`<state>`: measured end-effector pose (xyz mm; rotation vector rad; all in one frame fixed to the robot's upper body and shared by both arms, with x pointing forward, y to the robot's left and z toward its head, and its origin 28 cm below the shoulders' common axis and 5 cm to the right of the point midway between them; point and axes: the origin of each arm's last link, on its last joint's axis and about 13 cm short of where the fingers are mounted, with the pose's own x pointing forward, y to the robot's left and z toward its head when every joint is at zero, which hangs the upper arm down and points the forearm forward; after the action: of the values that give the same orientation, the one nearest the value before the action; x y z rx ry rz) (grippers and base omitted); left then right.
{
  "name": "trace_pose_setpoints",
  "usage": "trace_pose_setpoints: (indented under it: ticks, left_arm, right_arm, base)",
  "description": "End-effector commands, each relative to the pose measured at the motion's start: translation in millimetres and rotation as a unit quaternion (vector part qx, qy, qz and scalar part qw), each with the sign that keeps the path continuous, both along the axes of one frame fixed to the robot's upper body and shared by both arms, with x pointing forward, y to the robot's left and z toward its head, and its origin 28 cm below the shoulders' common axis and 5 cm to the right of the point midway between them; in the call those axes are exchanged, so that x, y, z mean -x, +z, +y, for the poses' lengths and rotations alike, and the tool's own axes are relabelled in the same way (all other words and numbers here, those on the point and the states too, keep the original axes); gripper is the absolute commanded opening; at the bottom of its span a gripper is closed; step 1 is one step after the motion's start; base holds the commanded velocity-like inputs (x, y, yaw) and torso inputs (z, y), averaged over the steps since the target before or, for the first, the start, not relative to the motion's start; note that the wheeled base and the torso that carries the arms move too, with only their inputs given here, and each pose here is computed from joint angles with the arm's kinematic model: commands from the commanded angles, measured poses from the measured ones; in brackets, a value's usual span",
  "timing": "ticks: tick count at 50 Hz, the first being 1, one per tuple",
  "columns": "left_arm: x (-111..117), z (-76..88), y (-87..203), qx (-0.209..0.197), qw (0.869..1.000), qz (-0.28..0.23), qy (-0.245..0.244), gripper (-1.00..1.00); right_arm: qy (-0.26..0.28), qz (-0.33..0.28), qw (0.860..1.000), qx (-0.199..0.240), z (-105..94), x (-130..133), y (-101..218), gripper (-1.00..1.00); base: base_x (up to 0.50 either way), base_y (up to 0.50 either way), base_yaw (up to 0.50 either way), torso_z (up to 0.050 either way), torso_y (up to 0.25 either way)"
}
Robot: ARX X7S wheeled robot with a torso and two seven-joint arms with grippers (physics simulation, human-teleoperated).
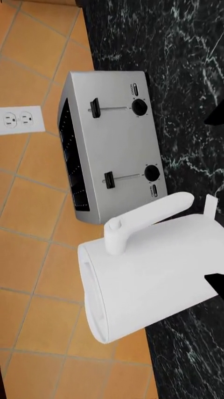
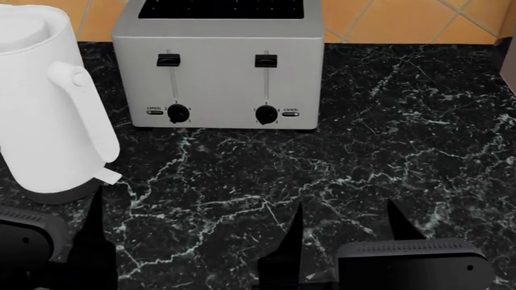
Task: Press the button to open the lid of the electric kettle.
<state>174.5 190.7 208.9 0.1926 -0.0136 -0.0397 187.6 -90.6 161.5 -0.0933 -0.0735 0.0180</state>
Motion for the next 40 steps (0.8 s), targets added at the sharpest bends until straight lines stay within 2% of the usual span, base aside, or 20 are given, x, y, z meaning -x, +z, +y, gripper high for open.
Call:
trace_pose_setpoints:
  ticks: [1,17,23,24,33,35,36,40]
  left_arm:
    - [0.4,-2.1,5.0,0.019,1.000,-0.001,-0.018,1.00]
    - [2.1,-1.8,5.3,0.020,1.000,0.003,-0.016,1.00]
    - [10.9,-7.7,14.3,0.003,1.000,0.004,-0.031,1.00]
    - [12.3,-8.4,16.5,0.003,0.999,0.002,-0.032,-1.00]
    - [15.7,-11.8,25.6,0.004,0.999,-0.009,-0.031,-1.00]
    - [14.6,-12.5,28.0,-0.004,0.999,-0.014,-0.028,-1.00]
    - [12.5,-12.5,28.3,-0.022,0.999,-0.016,-0.022,-1.00]
    - [5.6,-13.3,31.2,-0.019,1.000,-0.013,-0.018,-1.00]
  right_arm:
    - [0.015,0.000,1.000,-0.003,1.9,3.5,0.1,1.00]
    - [0.014,-0.002,1.000,-0.002,1.4,4.1,1.0,1.00]
    - [0.012,-0.003,1.000,-0.005,1.6,4.6,1.9,1.00]
    - [0.012,-0.004,1.000,-0.005,1.5,5.0,2.8,1.00]
    - [0.012,-0.006,1.000,-0.005,1.4,5.2,3.6,1.00]
    - [0.014,-0.005,1.000,-0.004,1.7,5.0,3.0,1.00]
    - [0.014,-0.005,1.000,-0.003,1.5,4.8,3.0,1.00]
    - [0.015,0.000,1.000,-0.005,0.5,2.9,-2.2,1.00]
  base:
    - [0.33,0.00,0.00,0.000,0.000]
    - [0.30,0.00,0.00,0.000,0.001]
    - [0.08,0.00,0.00,0.000,0.000]
    - [0.00,0.00,0.00,0.000,0.000]
    - [0.00,0.00,0.00,0.000,0.000]
    - [0.00,0.00,0.00,0.000,0.000]
    - [0.00,0.00,0.00,0.000,0.000]
    - [0.00,0.00,0.00,0.000,0.000]
